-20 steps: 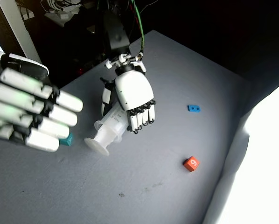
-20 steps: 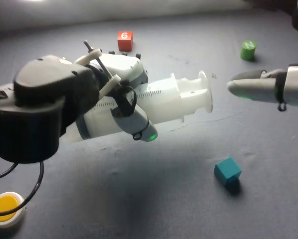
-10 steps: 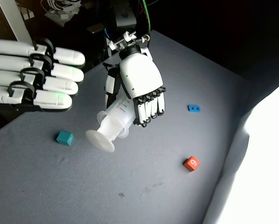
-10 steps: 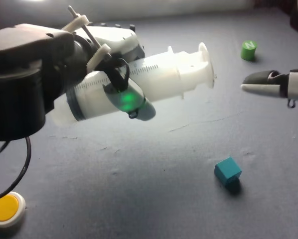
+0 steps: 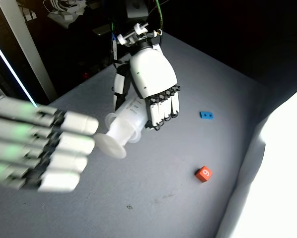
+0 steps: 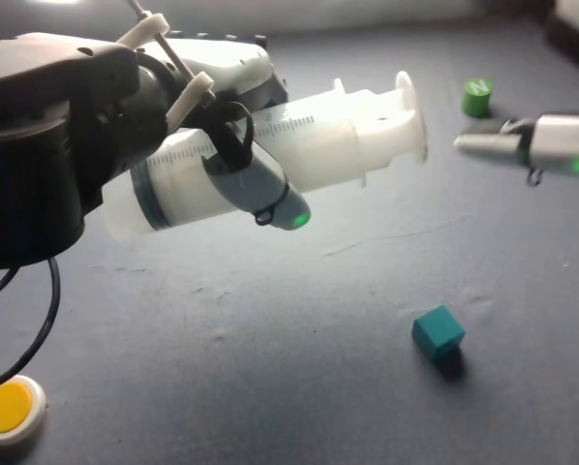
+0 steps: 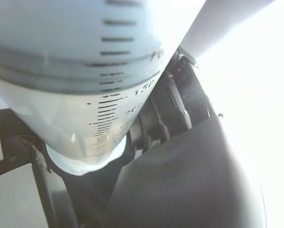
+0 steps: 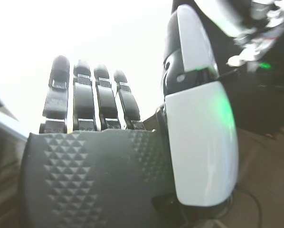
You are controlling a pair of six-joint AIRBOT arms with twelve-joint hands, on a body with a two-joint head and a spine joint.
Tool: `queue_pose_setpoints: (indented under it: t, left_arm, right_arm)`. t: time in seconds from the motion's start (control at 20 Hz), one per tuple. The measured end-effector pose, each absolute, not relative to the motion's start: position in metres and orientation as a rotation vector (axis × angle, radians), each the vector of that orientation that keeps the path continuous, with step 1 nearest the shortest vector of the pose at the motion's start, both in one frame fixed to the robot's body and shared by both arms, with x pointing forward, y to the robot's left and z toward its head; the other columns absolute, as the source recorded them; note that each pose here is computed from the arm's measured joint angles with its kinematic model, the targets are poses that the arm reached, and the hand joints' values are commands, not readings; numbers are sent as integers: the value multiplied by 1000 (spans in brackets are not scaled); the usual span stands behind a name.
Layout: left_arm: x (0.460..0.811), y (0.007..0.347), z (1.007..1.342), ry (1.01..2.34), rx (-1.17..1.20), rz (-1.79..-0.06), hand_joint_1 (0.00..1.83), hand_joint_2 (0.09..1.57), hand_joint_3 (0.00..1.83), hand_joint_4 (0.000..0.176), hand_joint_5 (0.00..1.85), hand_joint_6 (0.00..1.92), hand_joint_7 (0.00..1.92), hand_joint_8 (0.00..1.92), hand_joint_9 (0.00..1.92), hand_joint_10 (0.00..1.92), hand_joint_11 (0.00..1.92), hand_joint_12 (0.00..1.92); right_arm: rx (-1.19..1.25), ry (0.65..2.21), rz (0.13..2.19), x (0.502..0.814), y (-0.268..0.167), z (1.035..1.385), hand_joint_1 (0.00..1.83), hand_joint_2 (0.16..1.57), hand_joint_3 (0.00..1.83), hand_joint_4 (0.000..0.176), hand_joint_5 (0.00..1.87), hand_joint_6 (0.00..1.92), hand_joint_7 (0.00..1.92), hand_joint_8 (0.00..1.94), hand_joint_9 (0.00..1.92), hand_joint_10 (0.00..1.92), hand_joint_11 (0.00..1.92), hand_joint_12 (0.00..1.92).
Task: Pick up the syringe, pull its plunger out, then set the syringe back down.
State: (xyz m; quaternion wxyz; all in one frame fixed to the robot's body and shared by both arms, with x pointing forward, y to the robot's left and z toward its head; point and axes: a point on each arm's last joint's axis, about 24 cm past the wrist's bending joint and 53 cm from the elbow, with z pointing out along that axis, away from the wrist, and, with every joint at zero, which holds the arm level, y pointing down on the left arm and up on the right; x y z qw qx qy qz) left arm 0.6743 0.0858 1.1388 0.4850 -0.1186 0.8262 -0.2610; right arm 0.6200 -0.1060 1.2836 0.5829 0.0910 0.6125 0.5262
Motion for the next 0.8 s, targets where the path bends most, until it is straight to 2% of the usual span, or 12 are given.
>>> queue_pose_setpoints:
  t: [0.1, 0.15, 0.2, 0.3, 0.4, 0.45, 0.55, 0.6, 0.8]
  left_arm:
    - [676, 90, 1139, 2007, -296, -624, 1178, 1233, 0, 0, 689, 1300, 843, 1393, 686, 1302, 453, 1573]
    - [677, 93, 1140, 2003, -302, -613, 1187, 1224, 0, 0, 714, 1254, 858, 1378, 709, 1276, 472, 1558]
    - [679, 98, 1140, 1998, -312, -596, 1167, 1247, 1, 0, 667, 1340, 822, 1417, 695, 1285, 465, 1572]
    - [679, 98, 1140, 1998, -313, -597, 1167, 1245, 0, 0, 677, 1329, 822, 1411, 691, 1273, 461, 1577]
    - [679, 97, 1140, 2001, -311, -605, 1170, 1244, 0, 0, 681, 1316, 823, 1421, 702, 1274, 471, 1562]
    - [679, 96, 1140, 2001, -311, -606, 1175, 1246, 0, 0, 687, 1284, 812, 1463, 685, 1329, 444, 1599]
    - [679, 96, 1142, 1998, -313, -609, 1179, 1239, 0, 0, 707, 1254, 818, 1454, 684, 1319, 469, 1564]
    - [680, 96, 1143, 1995, -315, -609, 1170, 1255, 0, 0, 686, 1281, 787, 1505, 650, 1352, 430, 1596]
    - [680, 98, 1143, 1996, -322, -604, 1165, 1260, 2, 0, 656, 1330, 790, 1490, 656, 1312, 430, 1573]
  right_arm:
    - [188, 1461, 1225, 624, -98, 1275, 1148, 1042, 0, 0, 178, 9, 195, 8, 203, 12, 0, 500]
    - [182, 1467, 1226, 625, -96, 1274, 1152, 1043, 0, 0, 180, 9, 188, 4, 195, 8, 0, 499]
    - [193, 1469, 1240, 628, -94, 1272, 1151, 1038, 0, 0, 188, 10, 211, 10, 218, 14, 0, 559]
    - [203, 1478, 1253, 632, -91, 1268, 1143, 1034, 0, 0, 193, 5, 218, 5, 229, 12, 0, 597]
    - [221, 1492, 1273, 641, -86, 1261, 1131, 1048, 2, 0, 148, 2, 190, 0, 209, 1, 0, 514]
    - [216, 1499, 1277, 644, -83, 1258, 1155, 1041, 0, 0, 185, 13, 201, 3, 217, 4, 0, 531]
    - [164, 1519, 1284, 647, -74, 1252, 1131, 1039, 0, 0, 207, 14, 215, 5, 228, 6, 0, 582]
    - [135, 1527, 1288, 646, -67, 1249, 1120, 1045, 2, 0, 191, 6, 218, 5, 232, 7, 0, 591]
    - [110, 1548, 1300, 653, -56, 1237, 1140, 1049, 0, 0, 188, 5, 213, 3, 227, 3, 0, 582]
